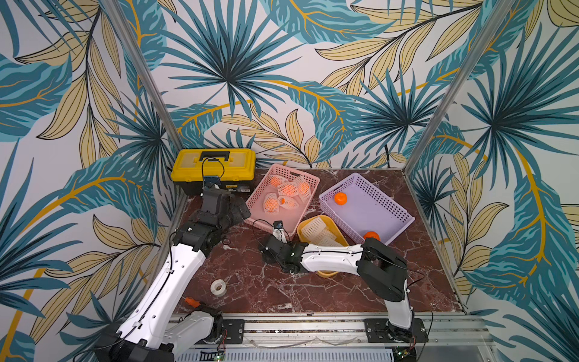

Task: Remove foam nets from oranges
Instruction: Pick up the orange from the center of the board.

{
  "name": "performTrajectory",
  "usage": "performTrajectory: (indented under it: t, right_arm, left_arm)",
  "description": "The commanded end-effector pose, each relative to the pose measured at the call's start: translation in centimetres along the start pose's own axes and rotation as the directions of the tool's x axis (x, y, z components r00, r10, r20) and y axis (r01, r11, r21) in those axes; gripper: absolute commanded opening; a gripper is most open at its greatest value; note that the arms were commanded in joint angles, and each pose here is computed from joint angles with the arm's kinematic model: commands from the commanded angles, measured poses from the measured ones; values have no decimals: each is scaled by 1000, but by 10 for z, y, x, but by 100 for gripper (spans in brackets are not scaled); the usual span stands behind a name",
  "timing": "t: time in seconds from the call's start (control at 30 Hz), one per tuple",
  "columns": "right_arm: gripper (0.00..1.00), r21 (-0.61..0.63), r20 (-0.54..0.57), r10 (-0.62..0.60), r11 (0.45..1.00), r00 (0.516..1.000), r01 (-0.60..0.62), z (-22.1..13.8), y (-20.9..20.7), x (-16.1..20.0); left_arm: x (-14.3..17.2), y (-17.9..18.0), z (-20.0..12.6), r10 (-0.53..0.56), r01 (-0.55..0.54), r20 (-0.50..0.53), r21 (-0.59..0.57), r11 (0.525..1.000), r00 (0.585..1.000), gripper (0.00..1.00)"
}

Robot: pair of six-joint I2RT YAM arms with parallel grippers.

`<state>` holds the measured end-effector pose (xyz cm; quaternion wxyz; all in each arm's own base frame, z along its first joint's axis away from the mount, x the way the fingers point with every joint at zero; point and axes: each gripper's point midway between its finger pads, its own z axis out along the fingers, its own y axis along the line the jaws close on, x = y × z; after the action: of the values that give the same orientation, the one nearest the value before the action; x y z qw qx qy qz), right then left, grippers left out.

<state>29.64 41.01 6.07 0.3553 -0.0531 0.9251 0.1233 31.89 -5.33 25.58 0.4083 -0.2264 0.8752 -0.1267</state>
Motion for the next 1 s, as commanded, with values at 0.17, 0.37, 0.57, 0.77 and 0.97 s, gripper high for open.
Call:
performTrajectory:
  t: [0.17,0.37,0.57,0.77,0.97]
  right_arm:
    - [72,87,1,-61,994,998,61,5,-19,9]
    - [77,98,-32,-92,991,995,95,16,-12,12]
    - [63,110,-42,-75,991,996,80,19,-15,14]
    - [40,30,-23,-72,997,997,73,-4,-1,-4]
    - [28,-41,79,-64,997,995,68,-61,-1,-48]
  left_arm:
    - [-3,-6,-4,-19,19,1,47,999,1000,100]
    - [-4,-7,-7,-19,19,4,55,998,1000,100]
    - [-5,-6,-10,-19,18,13,57,998,1000,99]
    - [-7,-7,-13,-23,21,21,67,998,1000,99]
    - [-7,-7,-15,-22,20,26,70,997,999,100]
